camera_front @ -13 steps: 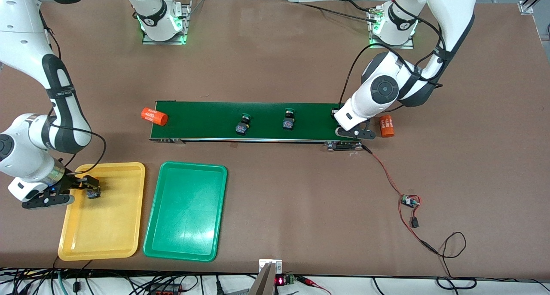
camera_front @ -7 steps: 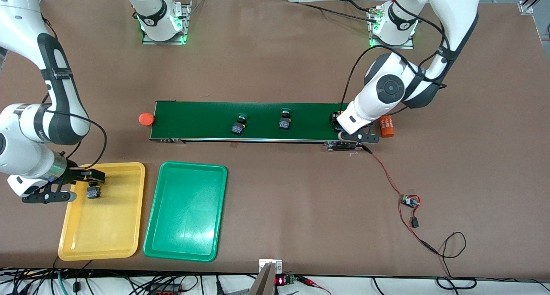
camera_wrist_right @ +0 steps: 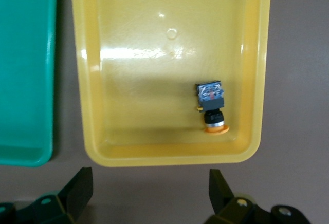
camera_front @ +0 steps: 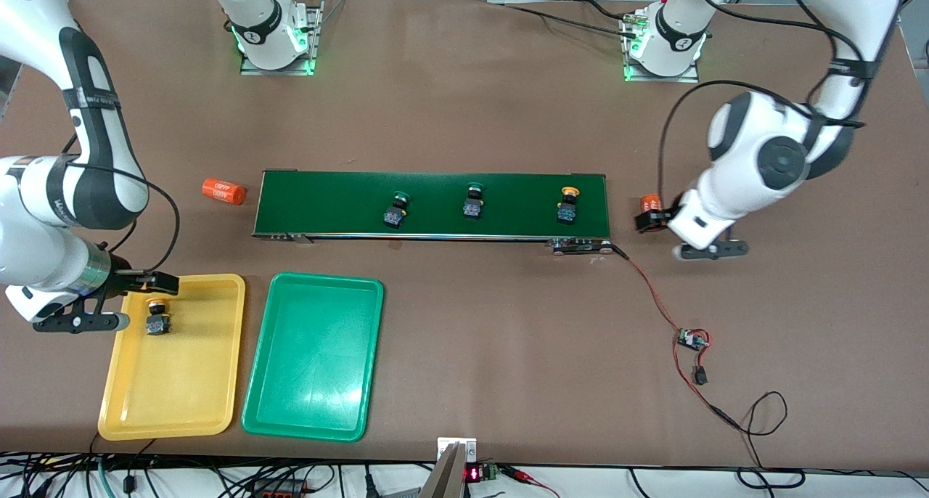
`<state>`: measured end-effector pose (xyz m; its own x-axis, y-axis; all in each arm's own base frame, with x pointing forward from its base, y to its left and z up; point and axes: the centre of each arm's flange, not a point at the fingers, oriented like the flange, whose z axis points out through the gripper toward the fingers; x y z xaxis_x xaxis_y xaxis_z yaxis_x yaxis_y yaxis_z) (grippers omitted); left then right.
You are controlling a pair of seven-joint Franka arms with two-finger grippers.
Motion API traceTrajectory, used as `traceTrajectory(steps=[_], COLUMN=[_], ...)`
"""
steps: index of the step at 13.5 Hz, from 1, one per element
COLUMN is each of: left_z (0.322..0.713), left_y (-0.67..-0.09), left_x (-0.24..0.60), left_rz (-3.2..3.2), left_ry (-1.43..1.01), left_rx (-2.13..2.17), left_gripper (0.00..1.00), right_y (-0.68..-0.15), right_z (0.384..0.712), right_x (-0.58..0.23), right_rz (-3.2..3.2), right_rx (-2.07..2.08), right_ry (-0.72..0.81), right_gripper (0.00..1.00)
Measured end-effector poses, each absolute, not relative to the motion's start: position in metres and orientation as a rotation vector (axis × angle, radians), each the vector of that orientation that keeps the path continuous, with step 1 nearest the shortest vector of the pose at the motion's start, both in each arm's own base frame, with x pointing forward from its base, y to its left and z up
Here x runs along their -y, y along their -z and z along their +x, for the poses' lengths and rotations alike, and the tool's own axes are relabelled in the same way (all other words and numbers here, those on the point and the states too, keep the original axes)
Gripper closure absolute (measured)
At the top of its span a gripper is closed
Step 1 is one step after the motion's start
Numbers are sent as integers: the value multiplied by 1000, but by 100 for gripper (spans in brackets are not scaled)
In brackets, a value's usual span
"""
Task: Sort buttons by color to trays
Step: 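Return the right gripper to the belt while the left gripper grasps the cylinder, then grasp a belt button with the right gripper while the left gripper carries the cylinder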
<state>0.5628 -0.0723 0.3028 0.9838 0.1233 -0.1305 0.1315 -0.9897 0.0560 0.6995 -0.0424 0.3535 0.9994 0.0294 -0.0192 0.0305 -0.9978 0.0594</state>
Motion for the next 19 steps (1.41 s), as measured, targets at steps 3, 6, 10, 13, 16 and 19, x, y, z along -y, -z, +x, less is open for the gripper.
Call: traceTrajectory(steps=[3, 6, 10, 13, 16, 19], left_z=[552, 541, 532, 526, 523, 522], left_y=[-283, -262, -240, -225, -212, -200], left_x=[33, 34, 38, 40, 42, 44], left_rz=[3053, 3040, 3017, 2999, 2979, 2960], left_ry=[267, 337, 408, 453, 484, 497], left_rx=[-225, -212, -159, -146, -142, -141], left_gripper=[0, 0, 0, 0, 0, 0], right_y=[-393, -430, -453, -466, -458, -431], right_z=[686, 667, 634, 592, 555, 526], right_x=[12, -3, -26, -71, -111, -168], right_rz=[3116, 3171, 3186, 3195, 3178, 3176], right_rx=[-11, 36, 156, 264, 366, 307], right_ry=[88, 145, 186, 192, 145, 133], right_gripper=[0, 0, 0, 0, 0, 0])
